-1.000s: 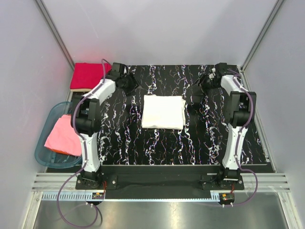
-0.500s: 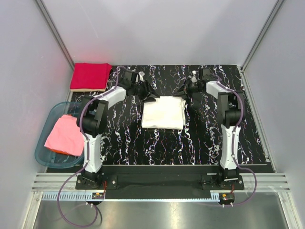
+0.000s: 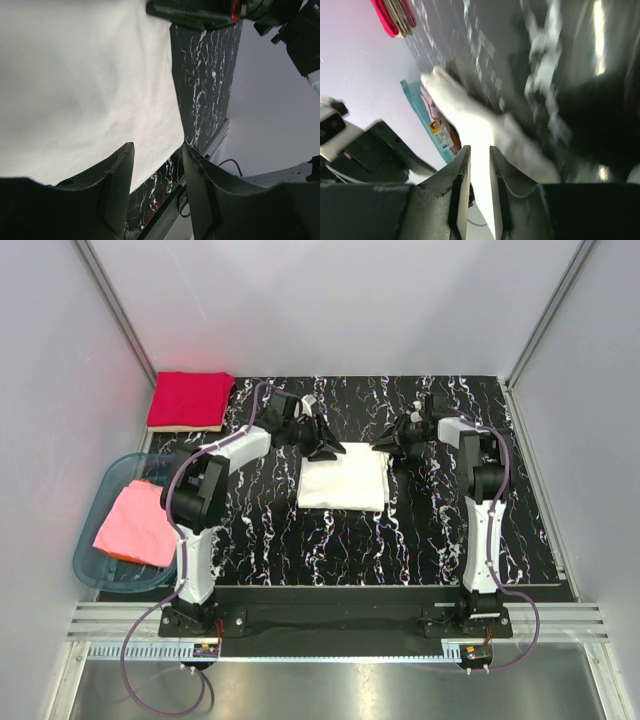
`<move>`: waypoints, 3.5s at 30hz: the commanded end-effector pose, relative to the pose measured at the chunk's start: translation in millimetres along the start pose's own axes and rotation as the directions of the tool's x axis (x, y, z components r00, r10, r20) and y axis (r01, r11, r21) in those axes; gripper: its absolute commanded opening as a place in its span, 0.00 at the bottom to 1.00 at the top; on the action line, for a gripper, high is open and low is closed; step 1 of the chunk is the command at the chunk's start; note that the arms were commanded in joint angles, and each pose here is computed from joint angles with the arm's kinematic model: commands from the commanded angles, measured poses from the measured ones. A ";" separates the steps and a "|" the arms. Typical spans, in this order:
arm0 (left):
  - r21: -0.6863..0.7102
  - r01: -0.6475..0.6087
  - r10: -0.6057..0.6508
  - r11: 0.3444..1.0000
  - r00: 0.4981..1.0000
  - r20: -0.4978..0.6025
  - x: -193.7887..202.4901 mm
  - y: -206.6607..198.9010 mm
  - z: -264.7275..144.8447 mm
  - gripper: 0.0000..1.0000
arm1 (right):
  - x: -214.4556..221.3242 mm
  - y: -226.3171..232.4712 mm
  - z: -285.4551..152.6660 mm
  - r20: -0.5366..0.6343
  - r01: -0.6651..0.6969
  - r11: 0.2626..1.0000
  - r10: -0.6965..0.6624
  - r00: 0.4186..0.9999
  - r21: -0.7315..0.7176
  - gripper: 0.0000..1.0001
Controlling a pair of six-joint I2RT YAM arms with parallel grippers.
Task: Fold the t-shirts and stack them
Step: Fold the tshirt
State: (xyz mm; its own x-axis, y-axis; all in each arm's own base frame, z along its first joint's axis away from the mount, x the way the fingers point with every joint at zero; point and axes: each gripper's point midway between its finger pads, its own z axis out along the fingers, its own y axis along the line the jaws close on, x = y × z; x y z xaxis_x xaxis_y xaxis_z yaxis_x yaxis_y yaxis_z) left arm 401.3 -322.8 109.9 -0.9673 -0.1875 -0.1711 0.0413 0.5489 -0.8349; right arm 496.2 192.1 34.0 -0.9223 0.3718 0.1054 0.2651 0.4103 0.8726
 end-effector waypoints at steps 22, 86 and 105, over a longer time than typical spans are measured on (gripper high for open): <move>0.067 -0.066 0.070 0.996 0.996 -0.060 32.2 -27.0 -31.1 0.30 | 181.4 -35.8 -20.3 -0.236 0.096 0.989 -0.068 0.969 0.109 0.09; 0.061 -0.099 0.106 0.993 0.985 -0.135 85.3 -12.3 18.4 0.37 | 67.5 -14.6 -26.7 -0.020 0.105 0.990 -0.104 0.994 0.093 0.15; 0.019 -0.065 0.065 0.998 0.997 0.036 -13.2 30.7 -30.3 0.42 | 9.9 4.5 -39.5 0.053 0.091 0.993 -0.094 0.994 0.069 0.19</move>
State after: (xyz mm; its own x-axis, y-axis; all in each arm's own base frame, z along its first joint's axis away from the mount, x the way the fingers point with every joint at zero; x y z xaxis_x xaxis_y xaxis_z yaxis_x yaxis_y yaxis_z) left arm 376.6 -297.0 76.3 -0.9741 -0.1385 -0.1785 0.0666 0.5792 -0.8125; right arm 464.0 160.5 37.8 -0.9247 0.3790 0.0359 0.2400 0.5074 0.8276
